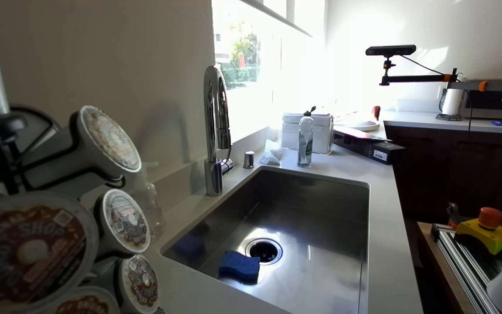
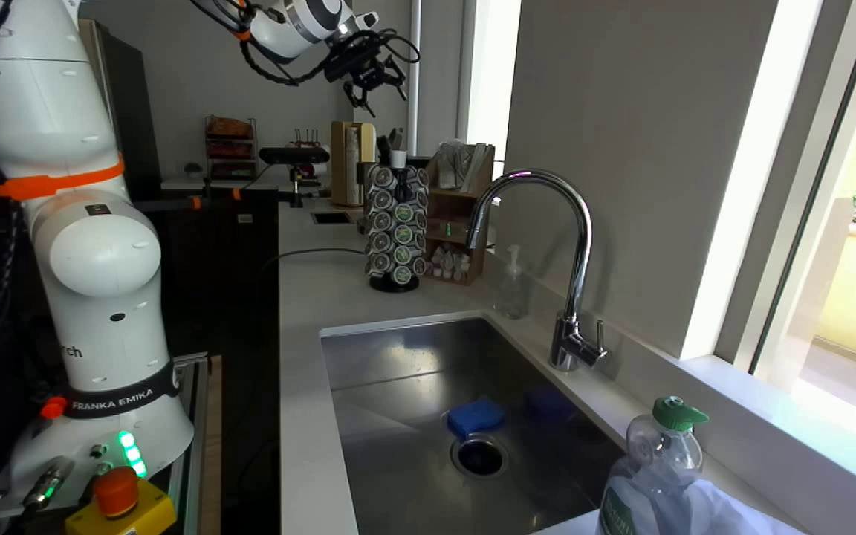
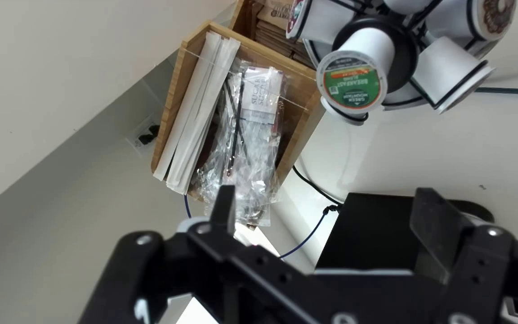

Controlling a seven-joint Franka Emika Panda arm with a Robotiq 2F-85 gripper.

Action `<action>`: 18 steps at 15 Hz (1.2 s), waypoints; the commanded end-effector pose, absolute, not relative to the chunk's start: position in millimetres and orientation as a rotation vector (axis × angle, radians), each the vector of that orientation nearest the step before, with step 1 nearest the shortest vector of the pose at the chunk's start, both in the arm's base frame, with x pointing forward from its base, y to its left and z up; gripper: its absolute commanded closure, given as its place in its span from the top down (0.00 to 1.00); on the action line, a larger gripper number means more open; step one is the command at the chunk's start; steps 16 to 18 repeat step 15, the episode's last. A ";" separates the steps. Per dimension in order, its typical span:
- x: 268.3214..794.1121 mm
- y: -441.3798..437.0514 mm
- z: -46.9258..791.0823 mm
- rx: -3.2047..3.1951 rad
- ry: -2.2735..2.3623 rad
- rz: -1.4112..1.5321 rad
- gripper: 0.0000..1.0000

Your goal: Remove one small white cup from the holder and place it on top of the rack

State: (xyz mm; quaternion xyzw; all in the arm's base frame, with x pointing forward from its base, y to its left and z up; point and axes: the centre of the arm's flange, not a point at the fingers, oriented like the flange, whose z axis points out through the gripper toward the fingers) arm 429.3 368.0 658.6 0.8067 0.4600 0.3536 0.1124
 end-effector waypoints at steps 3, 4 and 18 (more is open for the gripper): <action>423.6 357.2 666.3 2.513 1.204 0.999 1.00; 424.6 356.0 667.4 2.537 1.191 0.987 1.00; 436.3 344.4 658.1 2.699 1.141 0.884 1.00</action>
